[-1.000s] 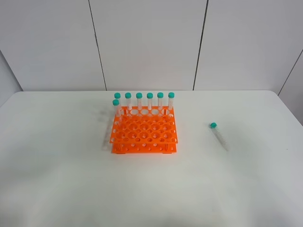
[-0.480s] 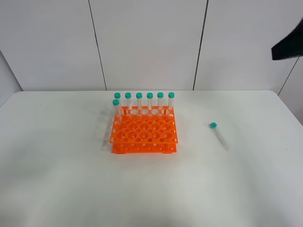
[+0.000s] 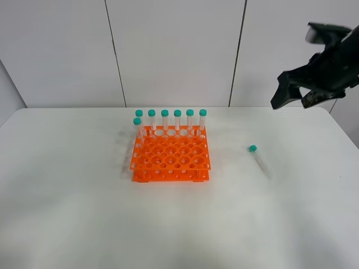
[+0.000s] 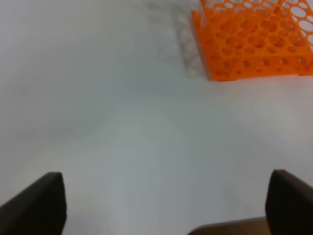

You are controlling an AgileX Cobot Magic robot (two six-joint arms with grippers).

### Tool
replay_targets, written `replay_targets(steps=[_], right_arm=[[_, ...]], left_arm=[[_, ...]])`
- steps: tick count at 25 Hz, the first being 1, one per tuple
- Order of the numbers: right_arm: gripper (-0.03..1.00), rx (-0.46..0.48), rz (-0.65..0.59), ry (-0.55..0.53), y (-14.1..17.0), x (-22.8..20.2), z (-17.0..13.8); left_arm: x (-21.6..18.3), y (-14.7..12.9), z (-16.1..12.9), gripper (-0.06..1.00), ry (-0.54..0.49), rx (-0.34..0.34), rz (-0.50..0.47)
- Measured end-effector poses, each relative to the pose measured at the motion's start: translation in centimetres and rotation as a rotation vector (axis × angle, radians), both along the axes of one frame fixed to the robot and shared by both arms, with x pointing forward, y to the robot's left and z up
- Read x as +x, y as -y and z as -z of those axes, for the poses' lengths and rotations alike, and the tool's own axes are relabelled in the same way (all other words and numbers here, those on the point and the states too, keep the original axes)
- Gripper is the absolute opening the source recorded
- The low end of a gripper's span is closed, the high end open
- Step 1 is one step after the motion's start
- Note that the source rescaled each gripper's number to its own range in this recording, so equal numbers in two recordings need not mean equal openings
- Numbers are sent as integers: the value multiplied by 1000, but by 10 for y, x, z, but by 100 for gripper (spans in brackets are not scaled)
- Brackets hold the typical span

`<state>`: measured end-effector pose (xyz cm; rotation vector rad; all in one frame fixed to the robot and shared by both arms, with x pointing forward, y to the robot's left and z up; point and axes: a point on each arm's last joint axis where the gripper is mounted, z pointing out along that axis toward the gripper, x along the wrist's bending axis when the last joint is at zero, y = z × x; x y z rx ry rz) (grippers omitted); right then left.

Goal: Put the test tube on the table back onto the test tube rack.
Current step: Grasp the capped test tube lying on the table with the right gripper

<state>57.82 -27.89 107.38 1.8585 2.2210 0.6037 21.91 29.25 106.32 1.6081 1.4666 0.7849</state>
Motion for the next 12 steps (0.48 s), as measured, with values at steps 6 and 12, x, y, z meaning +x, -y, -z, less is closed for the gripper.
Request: replay_targets(steps=[6,12], right_arm=[[87,-95,-70,-165,-22,27,69],[87,-142,-21,-262,-30,35,106]], left_arm=[[0,0,0,90,0,0,0],[0,0,0,90,0,0,0]])
